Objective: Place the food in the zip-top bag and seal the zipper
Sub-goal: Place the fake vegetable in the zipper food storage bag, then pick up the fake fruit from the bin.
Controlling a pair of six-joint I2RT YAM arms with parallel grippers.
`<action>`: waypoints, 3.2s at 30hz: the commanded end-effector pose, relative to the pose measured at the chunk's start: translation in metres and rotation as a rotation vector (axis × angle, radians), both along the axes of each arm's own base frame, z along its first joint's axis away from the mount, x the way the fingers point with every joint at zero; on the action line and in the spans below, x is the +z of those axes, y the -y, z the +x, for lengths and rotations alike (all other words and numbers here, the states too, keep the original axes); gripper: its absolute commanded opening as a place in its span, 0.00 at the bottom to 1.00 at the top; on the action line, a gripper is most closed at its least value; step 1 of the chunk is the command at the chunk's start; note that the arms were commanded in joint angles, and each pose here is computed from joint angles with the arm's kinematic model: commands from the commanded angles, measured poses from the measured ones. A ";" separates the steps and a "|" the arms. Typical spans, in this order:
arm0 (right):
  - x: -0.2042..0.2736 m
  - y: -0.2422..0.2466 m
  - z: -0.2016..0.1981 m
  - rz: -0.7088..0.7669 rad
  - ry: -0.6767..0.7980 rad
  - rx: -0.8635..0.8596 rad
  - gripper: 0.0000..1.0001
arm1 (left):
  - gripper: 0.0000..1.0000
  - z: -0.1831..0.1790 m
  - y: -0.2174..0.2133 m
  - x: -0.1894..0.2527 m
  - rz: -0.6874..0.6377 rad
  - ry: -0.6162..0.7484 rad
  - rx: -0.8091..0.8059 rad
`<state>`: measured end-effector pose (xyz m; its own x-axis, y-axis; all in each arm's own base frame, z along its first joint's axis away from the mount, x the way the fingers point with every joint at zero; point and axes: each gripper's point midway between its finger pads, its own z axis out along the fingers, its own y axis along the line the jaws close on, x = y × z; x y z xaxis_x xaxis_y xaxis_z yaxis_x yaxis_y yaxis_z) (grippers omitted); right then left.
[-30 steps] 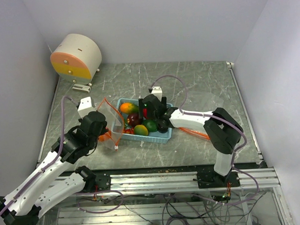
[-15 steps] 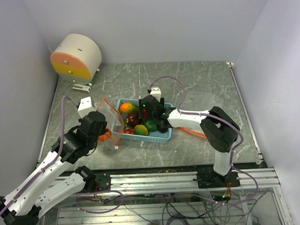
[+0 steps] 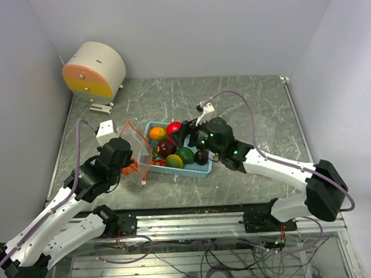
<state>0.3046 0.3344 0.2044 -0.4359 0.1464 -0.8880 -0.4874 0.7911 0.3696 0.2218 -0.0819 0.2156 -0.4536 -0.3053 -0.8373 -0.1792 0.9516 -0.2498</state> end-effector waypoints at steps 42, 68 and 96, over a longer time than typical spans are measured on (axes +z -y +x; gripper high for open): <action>0.055 -0.110 -0.073 0.041 0.316 0.347 1.00 | 0.07 -0.006 -0.004 0.019 -0.041 0.042 -0.002; -0.045 -0.086 0.041 -0.303 0.204 0.029 0.96 | 0.07 -0.031 -0.063 0.052 -0.113 0.206 0.205; -0.155 -0.080 0.084 -0.692 0.116 -0.111 0.76 | 0.07 -0.032 -0.060 0.053 -0.129 0.212 0.177</action>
